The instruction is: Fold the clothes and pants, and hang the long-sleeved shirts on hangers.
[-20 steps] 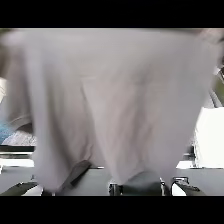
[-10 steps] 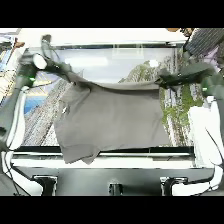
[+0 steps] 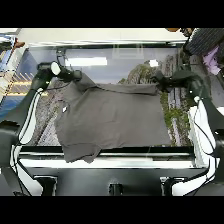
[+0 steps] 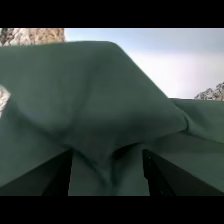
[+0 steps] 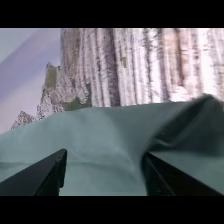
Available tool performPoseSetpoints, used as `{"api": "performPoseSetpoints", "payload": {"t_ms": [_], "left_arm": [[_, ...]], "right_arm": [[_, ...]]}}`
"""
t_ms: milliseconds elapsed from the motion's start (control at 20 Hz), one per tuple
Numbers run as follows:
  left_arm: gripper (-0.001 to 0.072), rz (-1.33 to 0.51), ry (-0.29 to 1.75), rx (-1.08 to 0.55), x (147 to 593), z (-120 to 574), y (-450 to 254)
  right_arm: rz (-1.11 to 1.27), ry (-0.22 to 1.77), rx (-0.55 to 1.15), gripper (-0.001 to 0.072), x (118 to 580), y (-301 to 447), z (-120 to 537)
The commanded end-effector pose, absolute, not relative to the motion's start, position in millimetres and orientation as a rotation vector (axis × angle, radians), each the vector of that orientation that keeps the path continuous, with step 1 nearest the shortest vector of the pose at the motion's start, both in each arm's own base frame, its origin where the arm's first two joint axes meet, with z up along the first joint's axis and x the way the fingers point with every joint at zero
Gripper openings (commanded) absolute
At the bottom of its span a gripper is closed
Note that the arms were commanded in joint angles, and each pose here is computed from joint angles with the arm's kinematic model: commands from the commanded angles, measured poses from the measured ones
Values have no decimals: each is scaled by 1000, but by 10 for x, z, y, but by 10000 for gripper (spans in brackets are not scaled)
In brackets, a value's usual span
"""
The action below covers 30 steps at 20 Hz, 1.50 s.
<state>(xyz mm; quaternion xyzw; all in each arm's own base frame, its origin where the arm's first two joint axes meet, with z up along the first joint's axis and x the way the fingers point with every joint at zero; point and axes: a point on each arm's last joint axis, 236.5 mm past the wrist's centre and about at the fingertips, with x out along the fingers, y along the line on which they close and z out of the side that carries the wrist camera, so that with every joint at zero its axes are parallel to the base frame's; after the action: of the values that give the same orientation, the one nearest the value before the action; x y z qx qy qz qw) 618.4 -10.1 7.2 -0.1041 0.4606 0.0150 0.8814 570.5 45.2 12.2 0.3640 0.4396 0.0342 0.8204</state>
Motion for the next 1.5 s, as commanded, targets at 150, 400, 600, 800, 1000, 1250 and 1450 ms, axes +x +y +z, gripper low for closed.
{"api": "performPoseSetpoints", "payload": {"t_ms": [150, 400, 600, 800, 1000, 1250, 1450], "left_arm": [[507, 120, 978, -234, 5593, 949, 833], [507, 126, 1008, -358, 4985, 1126, 1122], [507, 152, 1123, -415, 4405, 688, 1049], [506, 154, 1240, -444, 3925, 226, 876], [507, 152, 1365, -480, 3605, -179, 747], [506, 130, 1396, -517, 3462, -274, 619], [506, 95, 1388, -474, 3388, -169, 592]], "right_arm": [[141, 1002, 624, 545, 4807, -500, 915], [159, 1213, 659, 535, 3843, -689, 560], [149, 1479, 694, 536, 3220, -444, -173], [131, 1624, 693, 536, 2803, -365, -519], [140, 1676, 692, 536, 2611, -305, -682], [144, 1700, 687, 536, 2492, -267, -815], [121, 1709, 662, 534, 2455, -319, -888]]}}
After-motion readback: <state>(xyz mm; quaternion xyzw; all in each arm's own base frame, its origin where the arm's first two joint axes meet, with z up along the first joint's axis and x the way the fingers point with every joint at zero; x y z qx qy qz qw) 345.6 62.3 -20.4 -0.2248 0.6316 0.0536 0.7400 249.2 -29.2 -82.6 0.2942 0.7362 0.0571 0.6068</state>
